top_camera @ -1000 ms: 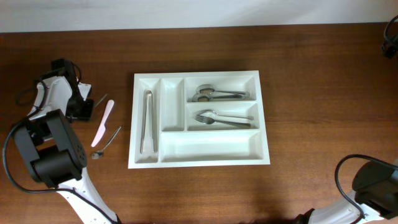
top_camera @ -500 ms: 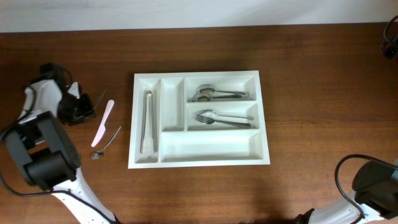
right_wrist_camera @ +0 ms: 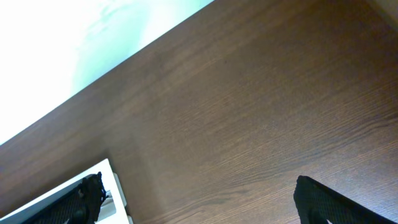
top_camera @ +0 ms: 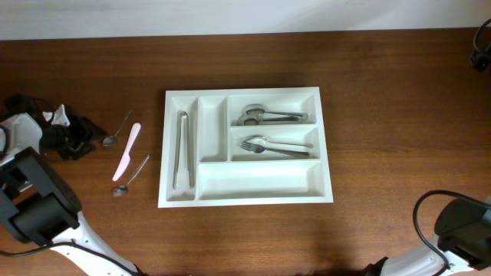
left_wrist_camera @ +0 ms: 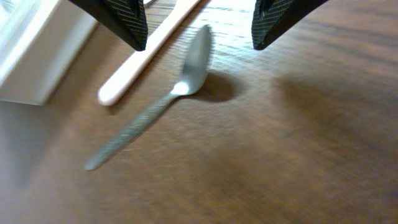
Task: Pack container
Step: 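Close the left gripper on the small metal spoon and lift it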
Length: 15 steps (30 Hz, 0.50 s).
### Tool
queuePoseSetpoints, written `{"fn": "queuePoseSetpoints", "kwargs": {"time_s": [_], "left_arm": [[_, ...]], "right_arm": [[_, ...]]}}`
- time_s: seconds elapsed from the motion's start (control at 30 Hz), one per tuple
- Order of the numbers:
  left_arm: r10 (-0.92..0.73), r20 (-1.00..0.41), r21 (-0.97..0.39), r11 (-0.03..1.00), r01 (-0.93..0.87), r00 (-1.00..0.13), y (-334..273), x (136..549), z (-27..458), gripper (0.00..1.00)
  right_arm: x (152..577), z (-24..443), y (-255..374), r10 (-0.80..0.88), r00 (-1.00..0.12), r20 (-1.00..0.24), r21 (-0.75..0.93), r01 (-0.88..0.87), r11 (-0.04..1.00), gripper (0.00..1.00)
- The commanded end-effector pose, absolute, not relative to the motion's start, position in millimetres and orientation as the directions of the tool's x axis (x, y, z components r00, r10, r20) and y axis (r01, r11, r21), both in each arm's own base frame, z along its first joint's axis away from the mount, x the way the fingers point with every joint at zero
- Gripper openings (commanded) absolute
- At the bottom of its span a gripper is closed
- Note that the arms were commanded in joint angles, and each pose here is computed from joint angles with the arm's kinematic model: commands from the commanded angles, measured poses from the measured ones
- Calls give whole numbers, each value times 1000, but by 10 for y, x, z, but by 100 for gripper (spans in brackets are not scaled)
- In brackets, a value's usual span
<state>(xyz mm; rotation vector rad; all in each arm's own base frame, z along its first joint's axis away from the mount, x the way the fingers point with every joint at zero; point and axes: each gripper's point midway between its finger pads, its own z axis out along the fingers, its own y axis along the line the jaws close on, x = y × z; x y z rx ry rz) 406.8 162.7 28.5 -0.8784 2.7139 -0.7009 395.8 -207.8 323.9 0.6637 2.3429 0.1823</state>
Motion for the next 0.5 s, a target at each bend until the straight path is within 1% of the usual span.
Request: {"fn": "queuePoseSetpoints", "kwargs": {"time_s": [0.0, 0.23, 0.47], "left_arm": [[-599, -24, -586, 657, -474, -801, 1503, 4119, 321, 59], [-609, -9, -587, 645, -489, -793, 1498, 4063, 231, 60], [-625, 16, -572, 634, -520, -780, 1456, 3949, 4, 59]], "right_arm": [[3963, 3222, -2069, 518, -634, -574, 316, 412, 855, 99], [3964, 3223, -2070, 518, -634, -575, 316, 412, 855, 99], [3963, 3222, -2070, 518, -634, -574, 316, 412, 855, 99]]}}
